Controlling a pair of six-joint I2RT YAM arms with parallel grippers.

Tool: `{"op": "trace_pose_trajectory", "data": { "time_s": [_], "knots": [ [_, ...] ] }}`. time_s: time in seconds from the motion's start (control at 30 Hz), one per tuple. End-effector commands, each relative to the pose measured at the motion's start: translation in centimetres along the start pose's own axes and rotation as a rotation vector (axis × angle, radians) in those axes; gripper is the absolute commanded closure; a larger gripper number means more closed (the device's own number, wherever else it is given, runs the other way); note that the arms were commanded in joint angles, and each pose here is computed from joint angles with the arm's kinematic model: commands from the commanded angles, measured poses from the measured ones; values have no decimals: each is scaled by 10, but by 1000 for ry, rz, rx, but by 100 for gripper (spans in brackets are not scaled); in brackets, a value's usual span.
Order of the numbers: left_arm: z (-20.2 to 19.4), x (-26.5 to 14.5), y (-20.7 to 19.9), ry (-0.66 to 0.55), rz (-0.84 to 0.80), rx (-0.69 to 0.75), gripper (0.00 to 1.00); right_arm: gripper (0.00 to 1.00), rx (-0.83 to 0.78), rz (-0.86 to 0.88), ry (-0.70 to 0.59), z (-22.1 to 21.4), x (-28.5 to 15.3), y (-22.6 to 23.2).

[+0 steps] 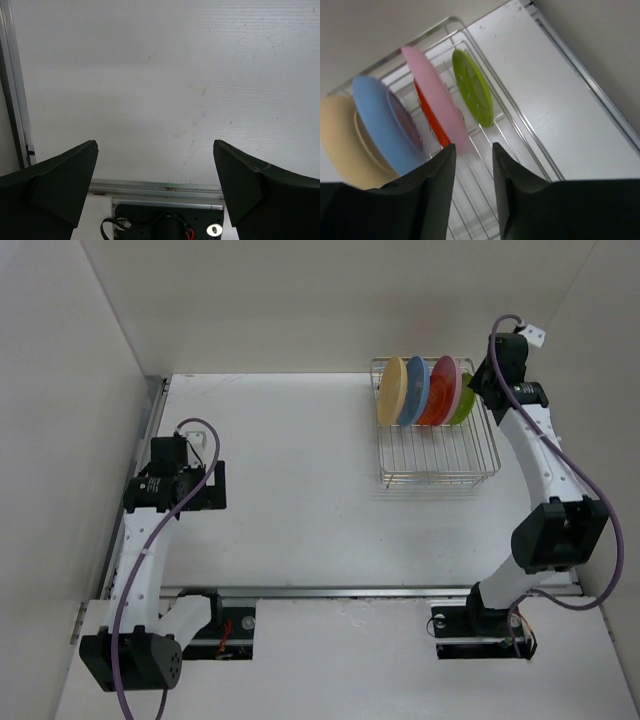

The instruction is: Unload the plates from the dish rack

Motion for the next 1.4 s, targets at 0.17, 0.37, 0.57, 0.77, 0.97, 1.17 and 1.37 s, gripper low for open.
{"op": "trace_pose_trajectory", "data": {
  "time_s": [0.17,0.37,0.57,0.77,0.97,1.17,1.37],
  "knots": [
    [7,18,-4,100,-29,30,0,48,137,-67,-48,26,93,-20],
    [6,29,-4,179,-53,31,0,44,87,43,35,0,138,-13],
    [6,33,-2,198,-44,21,0,44,79,90,80,-30,165,-4],
    [6,37,-1,216,-31,22,0,58,64,53,134,-54,187,-2],
    [6,39,-1,225,-30,22,0,100,6,-29,73,-37,168,-12],
    [7,40,-2,216,-31,22,0,100,-82,-217,-177,39,82,-18],
    [7,30,-4,176,-61,20,0,100,-77,-483,-354,92,-14,-36]
  ]
}}
Point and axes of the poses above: each gripper's point midway between its finger pads, its own x axis out along the fingers, its own y axis along the line the jaws close on, z = x × y, the point moved 9 cm from there along -x, back along the fingers, and after that the axes turned 12 degrees about -x, right-handed, at the moved point
